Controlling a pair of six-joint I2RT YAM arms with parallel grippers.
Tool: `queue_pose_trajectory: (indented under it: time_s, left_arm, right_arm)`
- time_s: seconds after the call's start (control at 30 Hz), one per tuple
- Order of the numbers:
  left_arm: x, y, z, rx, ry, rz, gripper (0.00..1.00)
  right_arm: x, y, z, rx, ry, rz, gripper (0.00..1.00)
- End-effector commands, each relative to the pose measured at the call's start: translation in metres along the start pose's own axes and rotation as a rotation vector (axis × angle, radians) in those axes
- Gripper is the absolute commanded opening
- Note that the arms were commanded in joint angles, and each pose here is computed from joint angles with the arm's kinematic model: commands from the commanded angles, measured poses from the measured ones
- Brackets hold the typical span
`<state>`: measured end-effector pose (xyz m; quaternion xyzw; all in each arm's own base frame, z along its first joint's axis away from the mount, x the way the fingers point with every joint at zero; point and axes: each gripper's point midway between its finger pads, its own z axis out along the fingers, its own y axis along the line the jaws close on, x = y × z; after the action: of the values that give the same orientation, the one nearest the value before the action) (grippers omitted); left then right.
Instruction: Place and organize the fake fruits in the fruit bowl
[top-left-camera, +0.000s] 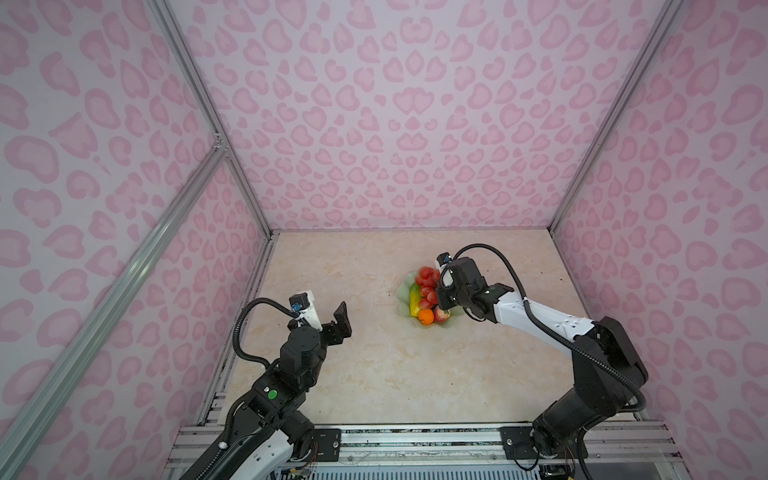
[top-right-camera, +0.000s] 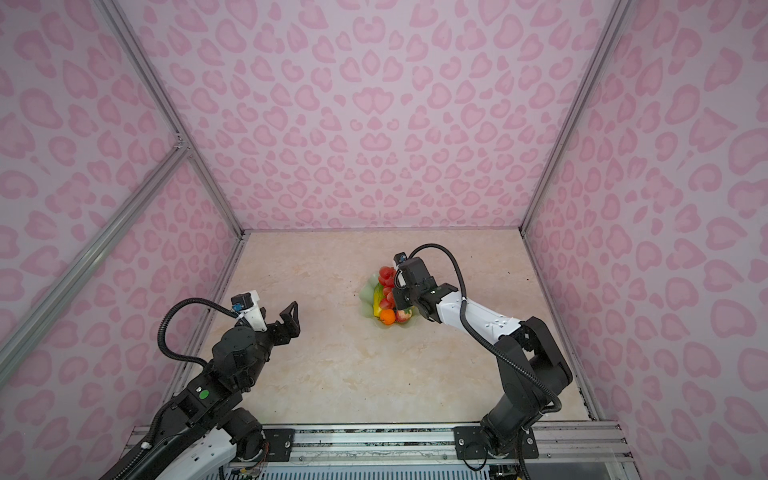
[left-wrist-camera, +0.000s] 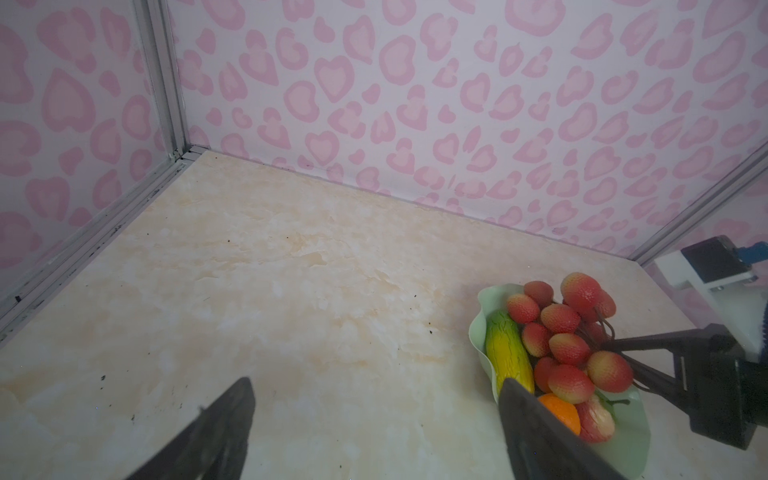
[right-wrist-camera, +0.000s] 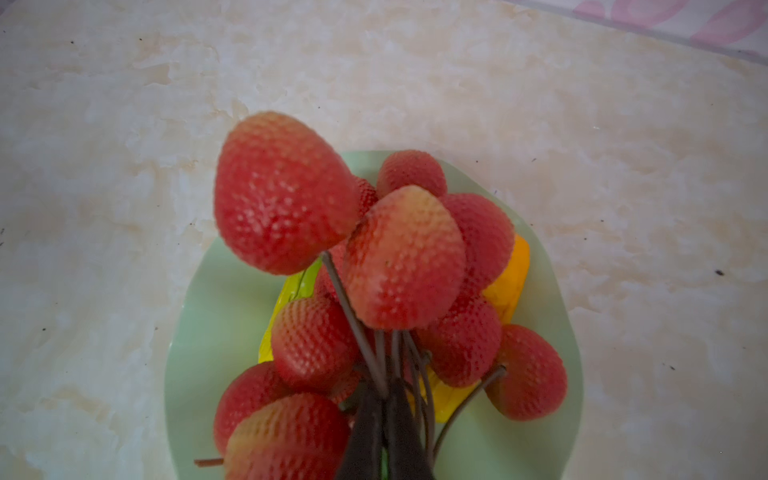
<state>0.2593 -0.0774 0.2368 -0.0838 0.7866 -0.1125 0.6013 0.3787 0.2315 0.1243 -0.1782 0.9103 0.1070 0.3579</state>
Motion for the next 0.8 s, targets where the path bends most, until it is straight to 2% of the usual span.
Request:
queue_pose_trajectory:
  time_s: [0.0,0.1,0.2,0.27,0.33,0.47,0.6,0.77]
  left_arm:
    - [-0.012,-0.003,0.001,-0.006,-0.034,0.004,0.92]
    - [-0.011,-0.003,0.004,-0.012,-0.028,0.019,0.92]
    - [-0.011,-0.001,0.005,-0.027,-0.033,0.035,0.92]
    - [-0.014,0.001,0.005,-0.042,-0.045,0.053,0.92]
    - [-0.017,0.005,0.006,-0.068,-0.061,0.074,0.93]
    - [-0.023,0.018,0.01,-0.141,-0.101,0.118,0.96]
    - [-0.019,0.045,0.019,-0.252,-0.125,0.146,0.98]
    - [-0.009,0.071,0.027,-0.332,-0.177,0.161,0.99]
  right_arm:
    - [0.004,0.0,0.001,-0.006,0.0,-0.009,0.3]
    - [-0.003,-0.002,-0.005,0.001,-0.023,-0.005,0.47]
    - [-0.013,-0.006,-0.014,0.014,-0.048,0.008,0.58]
    - [-0.02,-0.008,-0.023,0.019,-0.068,0.01,0.73]
    - [-0.025,-0.012,-0.032,0.034,-0.09,0.01,0.84]
    - [-0.035,-0.021,-0.057,0.057,-0.134,0.023,0.97]
    - [-0.037,-0.048,-0.085,0.141,-0.207,0.06,0.98]
    - [-0.014,-0.115,-0.11,0.321,-0.314,0.172,0.98]
